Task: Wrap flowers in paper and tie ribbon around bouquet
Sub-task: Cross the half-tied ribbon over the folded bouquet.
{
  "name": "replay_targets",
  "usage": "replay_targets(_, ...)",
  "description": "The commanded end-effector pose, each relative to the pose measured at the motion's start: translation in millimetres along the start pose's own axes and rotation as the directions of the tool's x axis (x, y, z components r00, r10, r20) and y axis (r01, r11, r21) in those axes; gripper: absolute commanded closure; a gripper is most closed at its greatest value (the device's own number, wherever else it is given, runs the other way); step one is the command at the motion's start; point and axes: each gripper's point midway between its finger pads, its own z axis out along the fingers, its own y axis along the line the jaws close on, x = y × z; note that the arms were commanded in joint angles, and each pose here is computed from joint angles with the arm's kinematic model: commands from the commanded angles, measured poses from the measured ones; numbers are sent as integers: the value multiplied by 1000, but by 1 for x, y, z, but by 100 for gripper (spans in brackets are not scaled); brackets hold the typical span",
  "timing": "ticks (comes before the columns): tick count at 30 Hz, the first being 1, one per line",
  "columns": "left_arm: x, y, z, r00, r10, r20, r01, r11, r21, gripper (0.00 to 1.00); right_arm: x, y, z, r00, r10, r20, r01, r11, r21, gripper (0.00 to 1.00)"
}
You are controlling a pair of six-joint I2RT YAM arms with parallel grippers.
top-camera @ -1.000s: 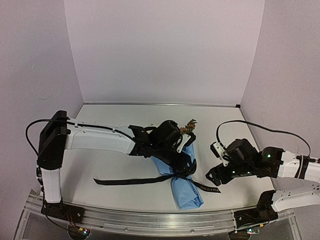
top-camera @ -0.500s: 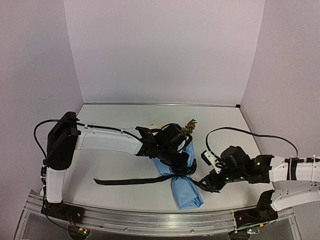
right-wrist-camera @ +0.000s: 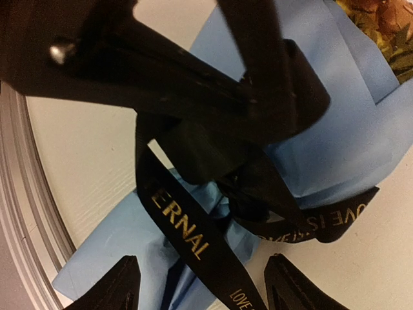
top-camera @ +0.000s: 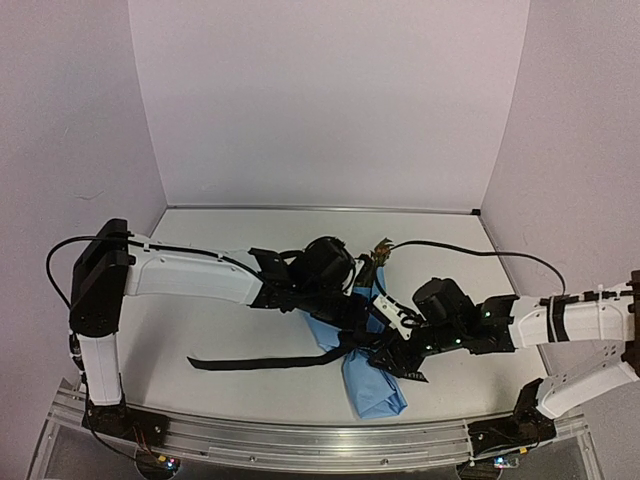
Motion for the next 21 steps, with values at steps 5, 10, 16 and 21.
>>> replay_targets(5,-18,-11,-18,998,-10,58,6,998,69,100,-31,14,8,997,-58,44,59,998,-29,36)
replay_targets(10,-18,-10,-20,998,-17,63,12,997,74,100,-37,8,20,997,-53,47,52,999,14,49)
replay_targets(16,-14,5,-32,996,-44,78,40,998,46,100,-42,2,17,997,-14,70,11,999,52,82)
replay_targets(21,-4,27,-51,991,-94,100,91,995,34,100,-18,-13,16,999,24,21,-27,991,134,100)
